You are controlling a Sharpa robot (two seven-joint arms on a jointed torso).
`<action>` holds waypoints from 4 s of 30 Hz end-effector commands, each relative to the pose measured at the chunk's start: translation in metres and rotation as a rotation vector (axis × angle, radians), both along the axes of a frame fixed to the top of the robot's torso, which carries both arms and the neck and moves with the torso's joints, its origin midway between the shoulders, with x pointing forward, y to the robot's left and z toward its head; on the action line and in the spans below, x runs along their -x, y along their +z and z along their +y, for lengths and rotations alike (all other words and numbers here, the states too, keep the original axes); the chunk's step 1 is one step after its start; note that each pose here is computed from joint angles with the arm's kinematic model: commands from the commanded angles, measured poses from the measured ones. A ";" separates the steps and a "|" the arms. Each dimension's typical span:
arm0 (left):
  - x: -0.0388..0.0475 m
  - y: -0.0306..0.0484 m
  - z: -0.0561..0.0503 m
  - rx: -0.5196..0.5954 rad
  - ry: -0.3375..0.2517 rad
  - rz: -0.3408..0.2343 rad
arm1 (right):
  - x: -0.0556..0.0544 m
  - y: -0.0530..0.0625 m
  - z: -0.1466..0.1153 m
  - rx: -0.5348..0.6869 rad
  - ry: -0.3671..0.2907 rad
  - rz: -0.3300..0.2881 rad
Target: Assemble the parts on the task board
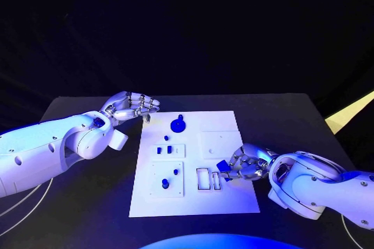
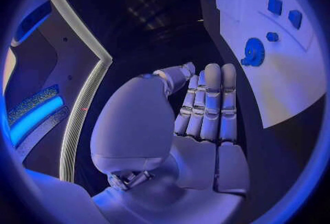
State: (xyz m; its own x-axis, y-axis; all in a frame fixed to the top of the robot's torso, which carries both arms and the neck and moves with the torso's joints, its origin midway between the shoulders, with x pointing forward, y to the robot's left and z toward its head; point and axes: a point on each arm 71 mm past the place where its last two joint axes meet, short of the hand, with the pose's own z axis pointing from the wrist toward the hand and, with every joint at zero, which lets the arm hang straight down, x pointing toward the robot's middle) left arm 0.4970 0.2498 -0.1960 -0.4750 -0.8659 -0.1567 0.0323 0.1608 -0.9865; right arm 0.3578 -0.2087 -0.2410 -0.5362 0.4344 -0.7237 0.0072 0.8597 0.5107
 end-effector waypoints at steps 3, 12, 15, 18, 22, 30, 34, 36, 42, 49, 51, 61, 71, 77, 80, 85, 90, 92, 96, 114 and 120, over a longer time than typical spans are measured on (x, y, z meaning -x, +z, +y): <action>0.0006 0.0006 -0.004 0.014 -0.019 0.004 | 0.002 0.005 0.015 -0.106 -0.015 0.054; 0.0012 0.0007 -0.005 0.015 -0.023 0.006 | 0.002 -0.003 0.035 -0.113 0.034 0.098; 0.0014 0.0007 -0.004 0.015 -0.024 0.007 | 0.004 -0.008 0.041 -0.111 0.050 0.117; 0.0016 0.0006 -0.005 0.014 -0.027 0.010 | 0.005 -0.011 0.044 -0.109 0.059 0.129; 0.0019 0.0005 -0.005 0.014 -0.028 0.012 | 0.003 -0.015 0.044 -0.093 0.061 0.124; 0.0019 0.0005 -0.004 0.013 -0.027 0.013 | -0.001 -0.017 0.044 -0.066 0.067 0.109; 0.0020 0.0004 -0.004 0.013 -0.027 0.013 | -0.002 -0.018 0.045 -0.055 0.065 0.096; 0.0020 0.0004 -0.004 0.013 -0.028 0.014 | -0.003 -0.019 0.046 -0.052 0.066 0.092; 0.0019 0.0004 -0.003 0.013 -0.027 0.014 | -0.004 -0.020 0.048 -0.048 0.075 0.091; 0.0019 0.0002 -0.003 0.011 -0.027 0.017 | -0.005 -0.021 0.047 -0.045 0.068 0.084; 0.0020 0.0001 -0.003 0.011 -0.027 0.018 | -0.006 -0.021 0.047 -0.046 0.064 0.079; 0.0023 -0.0002 -0.002 0.009 -0.030 0.024 | -0.005 -0.020 0.048 -0.048 0.069 0.071; 0.0023 -0.0005 -0.002 0.007 -0.029 0.027 | -0.002 -0.019 0.049 -0.063 0.080 0.069; 0.0022 -0.0006 -0.002 0.006 -0.029 0.029 | 0.000 -0.018 0.050 -0.074 0.085 0.069; 0.0021 -0.0008 -0.002 0.005 -0.029 0.030 | 0.000 -0.018 0.050 -0.081 0.081 0.067; 0.0020 -0.0009 -0.002 0.004 -0.028 0.031 | -0.001 -0.018 0.049 -0.092 0.070 0.059; 0.0019 -0.0010 -0.001 0.003 -0.027 0.032 | -0.003 -0.018 0.048 -0.100 0.055 0.052; 0.0018 -0.0011 -0.001 0.003 -0.027 0.032 | -0.004 -0.018 0.048 -0.101 0.048 0.050; 0.0018 -0.0013 -0.001 0.002 -0.028 0.034 | -0.005 -0.019 0.046 -0.101 0.039 0.045; 0.0019 -0.0010 -0.001 0.002 -0.024 0.031 | 0.002 -0.009 0.036 -0.111 0.069 -0.007; 0.0010 -0.0002 -0.001 0.014 -0.013 0.012 | 0.002 -0.003 0.023 -0.145 0.057 -0.047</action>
